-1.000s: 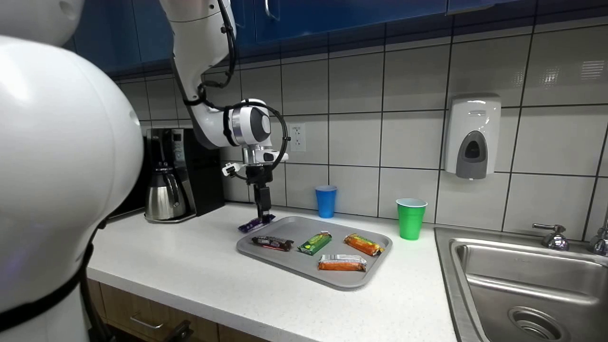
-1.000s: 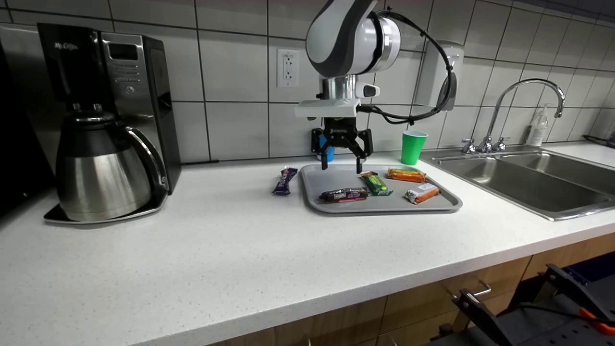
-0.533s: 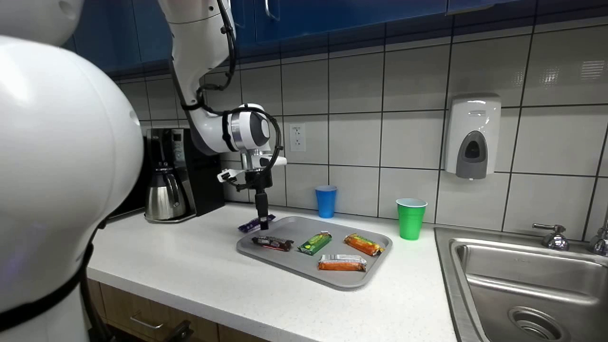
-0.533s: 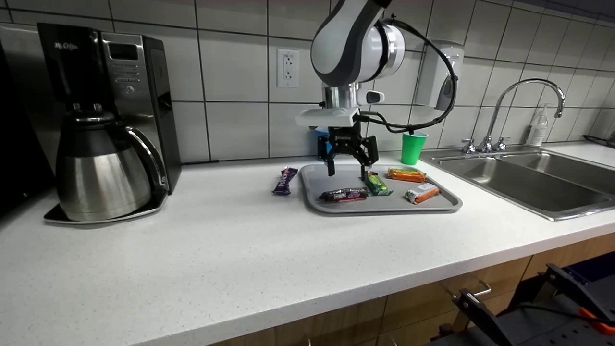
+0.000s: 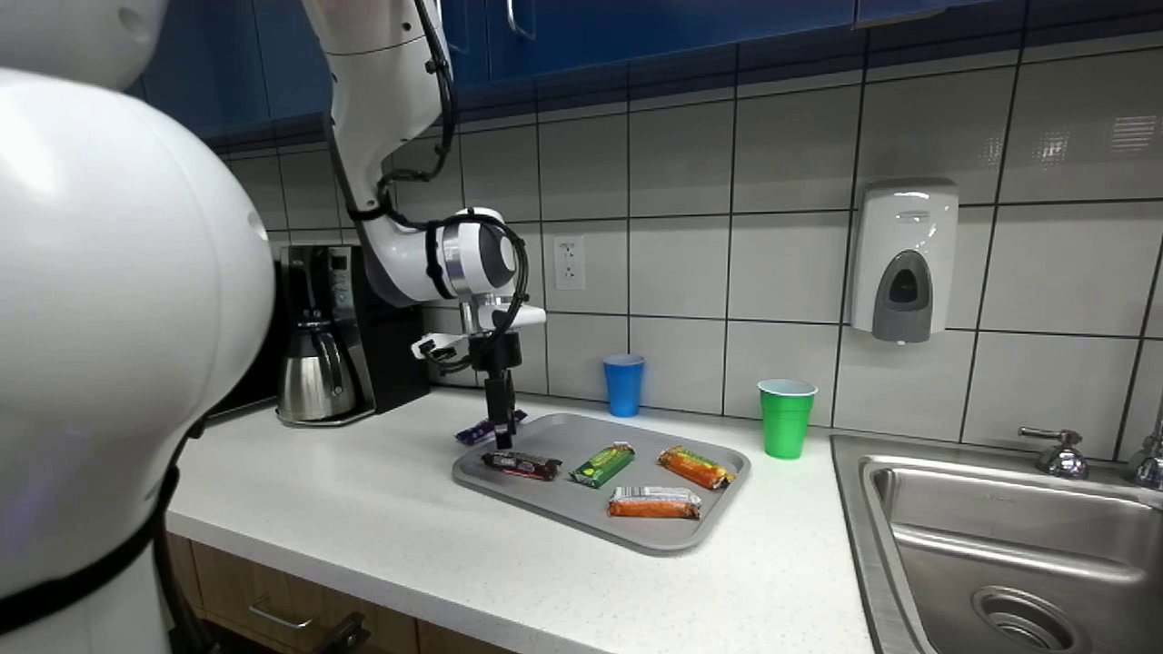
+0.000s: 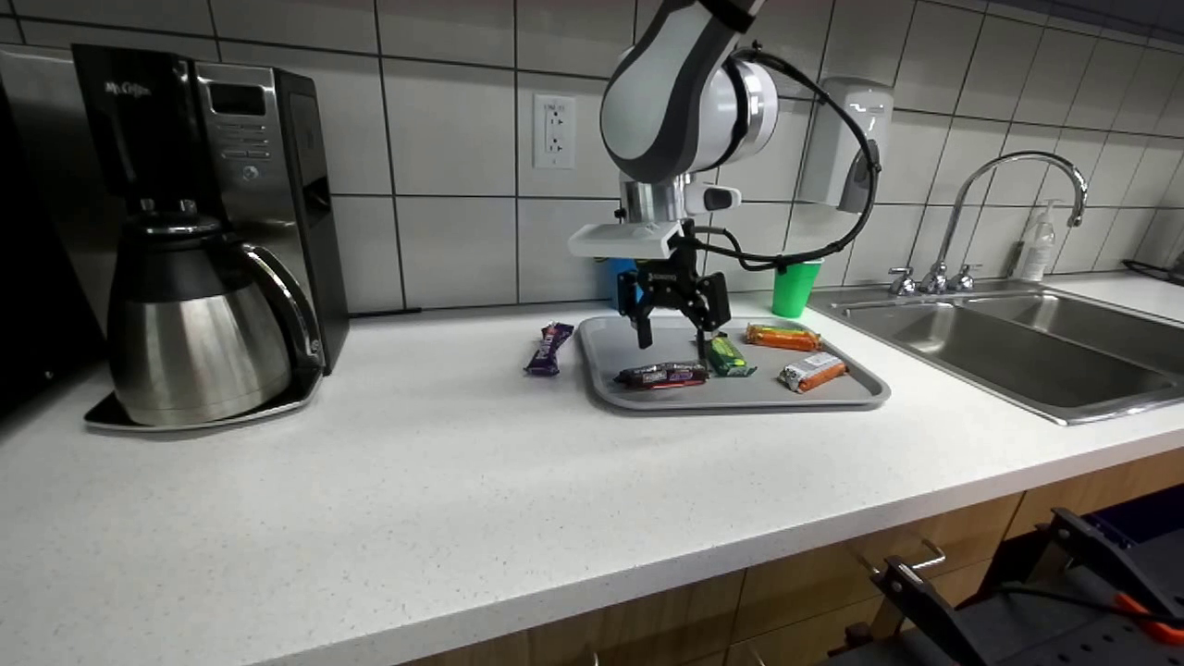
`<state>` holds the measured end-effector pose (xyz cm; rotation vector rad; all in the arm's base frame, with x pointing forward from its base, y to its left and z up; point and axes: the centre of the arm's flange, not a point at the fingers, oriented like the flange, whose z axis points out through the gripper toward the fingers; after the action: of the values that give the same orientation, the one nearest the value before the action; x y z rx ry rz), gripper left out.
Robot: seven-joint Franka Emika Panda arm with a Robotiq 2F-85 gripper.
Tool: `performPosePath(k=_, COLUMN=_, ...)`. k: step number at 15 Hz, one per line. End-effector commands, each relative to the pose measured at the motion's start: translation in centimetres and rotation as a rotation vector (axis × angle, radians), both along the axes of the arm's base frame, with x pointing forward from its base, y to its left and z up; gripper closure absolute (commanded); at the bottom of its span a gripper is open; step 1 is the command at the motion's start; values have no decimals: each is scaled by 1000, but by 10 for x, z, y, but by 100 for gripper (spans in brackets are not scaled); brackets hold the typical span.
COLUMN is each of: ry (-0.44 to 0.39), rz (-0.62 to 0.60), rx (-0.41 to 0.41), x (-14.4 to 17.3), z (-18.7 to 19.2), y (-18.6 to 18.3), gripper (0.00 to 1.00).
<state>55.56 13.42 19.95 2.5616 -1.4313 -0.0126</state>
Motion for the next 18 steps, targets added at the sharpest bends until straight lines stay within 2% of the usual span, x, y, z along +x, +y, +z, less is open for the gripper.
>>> performPosePath(k=1, ry=-14, rz=-35, rx=-21, x=2, z=-9, y=1, gripper=0)
performPosePath(k=9, ry=-18, rz=-66, rx=-29, x=12, z=-20, y=-7, gripper=0)
performPosePath(k=18, ry=-66, rz=-93, rx=-17, x=22, z=-31, y=-12, gripper=0)
